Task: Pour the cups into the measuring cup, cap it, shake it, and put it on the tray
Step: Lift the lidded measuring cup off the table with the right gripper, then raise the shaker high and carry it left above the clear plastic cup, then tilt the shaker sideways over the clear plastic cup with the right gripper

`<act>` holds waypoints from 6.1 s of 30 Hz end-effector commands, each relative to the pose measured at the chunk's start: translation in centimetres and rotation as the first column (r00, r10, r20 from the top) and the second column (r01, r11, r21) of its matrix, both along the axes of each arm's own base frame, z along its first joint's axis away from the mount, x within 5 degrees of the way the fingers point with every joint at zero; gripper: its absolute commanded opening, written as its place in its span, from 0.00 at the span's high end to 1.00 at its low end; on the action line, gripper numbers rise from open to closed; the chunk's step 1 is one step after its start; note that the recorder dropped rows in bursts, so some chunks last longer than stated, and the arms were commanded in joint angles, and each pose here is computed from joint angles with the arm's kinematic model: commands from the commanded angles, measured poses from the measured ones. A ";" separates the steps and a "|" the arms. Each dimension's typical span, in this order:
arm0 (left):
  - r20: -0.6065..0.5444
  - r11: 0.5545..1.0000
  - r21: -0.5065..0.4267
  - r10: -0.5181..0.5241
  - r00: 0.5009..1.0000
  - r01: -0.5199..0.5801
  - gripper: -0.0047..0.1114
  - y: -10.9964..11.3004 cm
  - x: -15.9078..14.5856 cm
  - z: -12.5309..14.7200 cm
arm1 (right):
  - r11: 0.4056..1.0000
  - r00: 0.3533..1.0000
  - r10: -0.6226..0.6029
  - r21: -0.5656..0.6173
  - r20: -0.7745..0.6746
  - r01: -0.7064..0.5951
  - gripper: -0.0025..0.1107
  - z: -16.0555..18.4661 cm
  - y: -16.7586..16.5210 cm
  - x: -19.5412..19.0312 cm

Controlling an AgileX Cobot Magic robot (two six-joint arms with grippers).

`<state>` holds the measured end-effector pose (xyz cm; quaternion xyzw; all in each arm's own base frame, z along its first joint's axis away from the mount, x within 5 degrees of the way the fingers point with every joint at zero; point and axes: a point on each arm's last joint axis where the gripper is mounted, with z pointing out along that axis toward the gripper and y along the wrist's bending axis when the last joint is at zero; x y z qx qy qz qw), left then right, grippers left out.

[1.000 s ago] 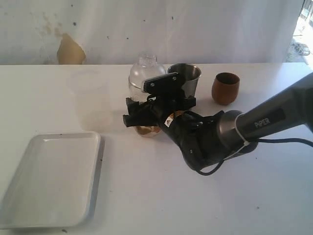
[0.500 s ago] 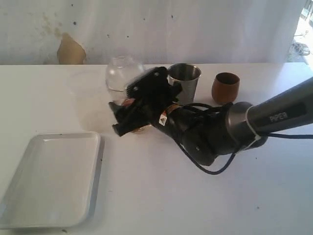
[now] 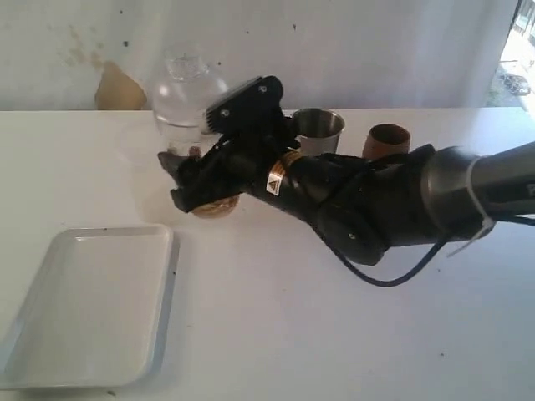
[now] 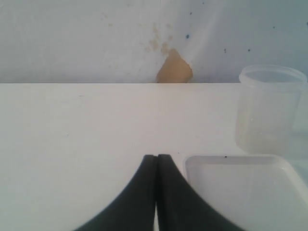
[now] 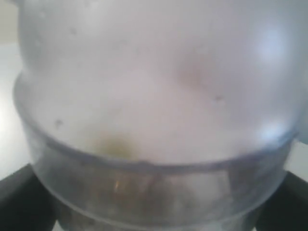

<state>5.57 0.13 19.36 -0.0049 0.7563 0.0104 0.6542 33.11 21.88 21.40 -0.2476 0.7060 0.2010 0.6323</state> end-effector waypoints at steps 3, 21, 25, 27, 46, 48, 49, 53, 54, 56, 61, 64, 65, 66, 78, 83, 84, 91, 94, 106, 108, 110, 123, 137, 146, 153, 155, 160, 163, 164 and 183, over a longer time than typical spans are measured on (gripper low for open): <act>-0.002 1.000 0.001 -0.004 1.000 0.004 0.96 0.0 0.0 -0.2 | 0.984 0.982 0.145 -0.124 0.120 -0.130 0.98 2.3 0.7 -1.3; -0.002 1.000 0.001 -0.004 1.000 0.004 0.96 0.0 0.0 -0.2 | 0.982 0.981 -0.191 0.001 0.037 0.191 0.98 2.5 -2.6 0.3; -0.002 1.000 0.001 -0.004 1.000 0.004 0.96 0.0 0.0 -0.2 | 0.981 0.982 0.173 -0.100 0.076 -0.165 0.98 2.6 0.3 -1.9; -0.002 1.000 0.001 -0.004 1.000 0.004 0.96 0.0 0.0 -0.2 | 0.956 0.966 -0.257 0.142 -0.017 0.257 0.98 2.8 -3.3 0.7; -0.001 1.000 0.001 -0.003 1.000 0.003 0.96 0.0 0.0 -0.2 | 0.956 0.968 -0.241 -0.155 0.066 0.248 0.98 3.5 -5.5 4.3; -0.001 1.000 0.001 -0.005 1.000 0.005 0.96 0.0 0.0 -0.2 | 0.950 0.974 -0.221 -0.217 0.052 0.227 0.98 3.9 -5.2 6.4; -0.001 1.000 0.001 -0.005 1.000 0.005 0.96 0.0 0.0 -0.2 | 0.945 0.977 -0.208 -0.246 0.050 0.214 0.98 3.8 -5.0 7.1; -0.001 1.000 0.001 -0.005 1.000 0.005 0.96 0.0 0.0 -0.2 | 0.928 0.983 -0.175 -0.325 0.049 0.181 0.98 3.2 -3.9 9.3; -0.001 1.000 0.001 -0.005 1.000 0.005 0.96 0.0 0.0 -0.2 | 0.929 0.983 -0.177 -0.323 0.047 0.182 0.98 3.1 -3.8 9.7; -0.001 1.000 0.001 -0.005 1.000 0.005 0.96 0.0 0.0 -0.2 | 0.930 0.983 -0.178 -0.317 0.053 0.185 0.98 3.0 -3.5 10.3; -0.001 1.000 0.001 -0.005 1.000 0.005 0.96 0.0 0.0 -0.2 | 0.937 0.984 -0.149 -0.303 0.100 0.172 0.98 3.5 -2.2 10.6; -0.001 1.000 0.001 -0.005 1.000 0.005 0.96 0.0 0.0 -0.2 | 0.945 0.983 -0.116 -0.290 0.142 0.153 0.98 4.1 -0.9 10.1; -0.001 1.000 0.001 -0.005 1.000 0.005 0.96 0.0 0.0 -0.2 | 0.948 0.983 -0.107 -0.283 0.153 0.147 0.98 4.2 -0.5 9.9; -0.001 1.000 0.001 -0.005 1.000 0.005 0.96 0.0 0.0 -0.2 | 0.951 0.983 -0.096 -0.277 0.158 0.138 0.98 4.3 0.0 9.7; -0.001 1.000 0.001 -0.005 1.000 0.005 0.96 0.0 0.0 -0.2 | 0.940 0.934 -0.012 -0.316 0.356 0.132 0.98 5.8 1.7 11.5; -0.001 1.000 0.001 -0.005 1.000 0.005 0.96 0.0 0.0 -0.2 | 0.919 0.931 0.000 -0.367 0.366 0.144 0.98 3.9 1.5 13.5; -0.001 1.000 0.001 -0.005 1.000 0.005 0.96 0.0 0.0 -0.2 | 0.909 0.927 0.012 -0.390 0.375 0.146 0.98 3.5 1.4 13.7; -0.001 1.000 0.001 -0.005 1.000 0.005 0.96 0.0 0.0 -0.2 | 0.833 0.896 0.090 -0.525 0.435 0.171 0.98 2.3 1.5 14.0; -0.001 1.000 0.001 -0.005 1.000 0.005 0.96 0.0 0.0 -0.2 | 0.831 0.874 0.102 -0.524 0.475 0.188 0.98 2.6 1.5 14.0; -0.001 1.000 0.001 -0.005 1.000 0.005 0.96 0.0 0.0 -0.2 | 0.821 0.837 0.107 -0.523 0.536 0.230 0.98 3.0 1.3 14.7; -0.001 1.000 0.001 -0.005 1.000 0.005 0.96 0.0 0.0 -0.2 | 0.815 0.842 0.104 -0.530 0.529 0.233 0.98 2.9 1.2 14.7; -0.001 1.000 0.001 -0.005 1.000 0.005 0.96 0.0 0.0 -0.2 | 0.828 0.862 0.068 -0.511 0.503 0.233 0.98 2.9 1.0 14.8; -0.001 1.000 0.001 -0.005 1.000 0.005 0.96 0.0 0.0 -0.2 | 0.852 0.887 -0.102 -0.421 0.451 0.312 0.98 3.9 -3.7 16.7; -0.001 1.000 0.001 -0.005 1.000 0.005 0.96 0.0 0.0 -0.2 | 0.791 0.886 -0.061 -0.520 0.459 0.323 0.98 3.7 -4.4 17.2; -0.001 1.000 0.001 -0.005 1.000 0.005 0.96 0.0 0.0 -0.2 | 0.736 0.850 0.082 -0.606 0.521 0.300 0.98 3.8 -1.7 16.1; -0.001 1.000 0.001 -0.005 1.000 0.005 0.96 0.0 0.0 -0.2 | 0.643 0.817 0.187 -0.696 0.546 0.319 0.98 3.6 -0.8 15.7; -0.001 1.000 0.001 -0.005 1.000 0.005 0.96 0.0 0.0 -0.2 | 0.637 0.823 0.189 -0.705 0.535 0.312 0.98 3.5 -0.8 15.7; -0.001 1.000 0.001 -0.005 1.000 0.005 0.96 0.0 0.0 -0.2 | 0.629 0.836 0.190 -0.718 0.515 0.299 0.98 3.2 -0.8 15.7; -0.001 1.000 0.001 -0.005 1.000 0.005 0.96 0.0 0.0 -0.2 | 0.594 0.822 0.220 -0.741 0.525 0.314 0.98 3.2 -0.8 15.7; -0.001 1.000 0.001 -0.005 1.000 0.005 0.96 0.0 0.0 -0.2 | 0.577 0.816 0.234 -0.751 0.529 0.321 0.98 3.2 -0.8 15.7; -0.001 1.000 0.001 -0.005 1.000 0.005 0.96 0.0 0.0 -0.2 | 0.426 0.772 0.350 -0.824 0.530 0.373 0.98 3.0 -0.9 15.7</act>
